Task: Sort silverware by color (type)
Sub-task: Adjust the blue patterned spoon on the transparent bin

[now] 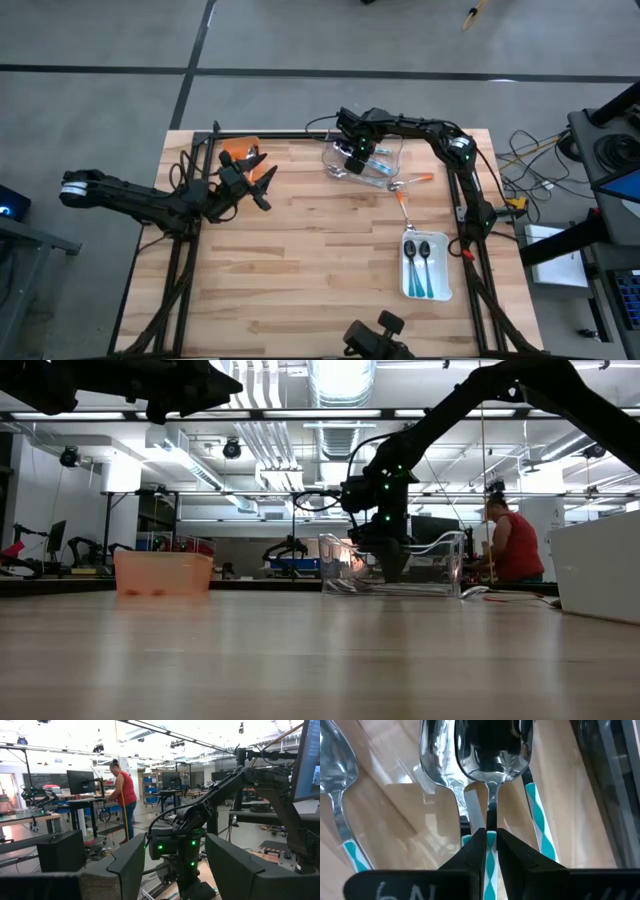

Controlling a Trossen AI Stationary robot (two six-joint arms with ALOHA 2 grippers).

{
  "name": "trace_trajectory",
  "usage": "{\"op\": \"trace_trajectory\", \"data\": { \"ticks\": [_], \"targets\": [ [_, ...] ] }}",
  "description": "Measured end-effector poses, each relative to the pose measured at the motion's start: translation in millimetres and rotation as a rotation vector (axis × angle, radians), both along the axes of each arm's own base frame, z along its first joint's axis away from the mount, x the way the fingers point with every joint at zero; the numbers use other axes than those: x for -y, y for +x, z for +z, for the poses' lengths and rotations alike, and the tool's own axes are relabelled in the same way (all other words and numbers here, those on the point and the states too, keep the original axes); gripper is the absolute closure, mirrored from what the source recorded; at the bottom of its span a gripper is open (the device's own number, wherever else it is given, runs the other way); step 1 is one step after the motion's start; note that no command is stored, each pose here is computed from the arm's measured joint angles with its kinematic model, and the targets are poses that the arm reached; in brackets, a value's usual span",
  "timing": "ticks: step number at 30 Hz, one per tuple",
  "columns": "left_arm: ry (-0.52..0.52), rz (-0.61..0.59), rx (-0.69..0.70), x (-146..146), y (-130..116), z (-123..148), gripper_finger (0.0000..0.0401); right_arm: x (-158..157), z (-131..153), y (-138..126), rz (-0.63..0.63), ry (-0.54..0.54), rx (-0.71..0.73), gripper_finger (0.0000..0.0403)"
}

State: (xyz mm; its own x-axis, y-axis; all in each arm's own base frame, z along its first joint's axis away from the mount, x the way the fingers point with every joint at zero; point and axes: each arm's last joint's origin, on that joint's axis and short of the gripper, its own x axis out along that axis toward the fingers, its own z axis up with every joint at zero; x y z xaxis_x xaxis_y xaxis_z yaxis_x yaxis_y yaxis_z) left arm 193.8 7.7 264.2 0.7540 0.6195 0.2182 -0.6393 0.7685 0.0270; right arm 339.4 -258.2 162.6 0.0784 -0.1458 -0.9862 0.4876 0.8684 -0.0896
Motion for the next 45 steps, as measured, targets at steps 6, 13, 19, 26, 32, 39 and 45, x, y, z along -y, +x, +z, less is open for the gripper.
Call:
{"op": "trace_trajectory", "data": {
  "ticks": [6, 13, 19, 26, 32, 39, 45],
  "targets": [
    [0.0, 0.0, 0.0, 0.0, 0.0, 0.0, 0.0213, -1.6, 1.3, 1.8, 0.017, -0.002, -0.001, 0.037],
    [0.0, 0.0, 0.0, 0.0, 0.0, 0.0, 0.0213, -10.5, 2.4, 8.9, 0.073, 0.036, 0.028, 0.037],
    [0.0, 0.0, 0.0, 0.0, 0.0, 0.0, 0.0213, -11.7, 2.6, 9.9, 0.079, 0.035, 0.028, 0.037],
    [0.0, 0.0, 0.0, 0.0, 0.0, 0.0, 0.0213, -15.5, 5.9, 12.5, 0.133, 0.121, 0.104, 0.037],
    [0.0, 0.0, 0.0, 0.0, 0.0, 0.0, 0.0213, -13.3, 5.7, 11.5, 0.115, 0.047, 0.054, 0.037],
    [0.0, 0.0, 0.0, 0.0, 0.0, 0.0, 0.0213, -13.6, 6.5, 11.7, 0.155, 0.033, 0.047, 0.0369],
    [0.0, 0.0, 0.0, 0.0, 0.0, 0.0, 0.0213, -13.1, 6.7, 12.4, 0.138, 0.027, 0.054, 0.0352]
  ]
}}
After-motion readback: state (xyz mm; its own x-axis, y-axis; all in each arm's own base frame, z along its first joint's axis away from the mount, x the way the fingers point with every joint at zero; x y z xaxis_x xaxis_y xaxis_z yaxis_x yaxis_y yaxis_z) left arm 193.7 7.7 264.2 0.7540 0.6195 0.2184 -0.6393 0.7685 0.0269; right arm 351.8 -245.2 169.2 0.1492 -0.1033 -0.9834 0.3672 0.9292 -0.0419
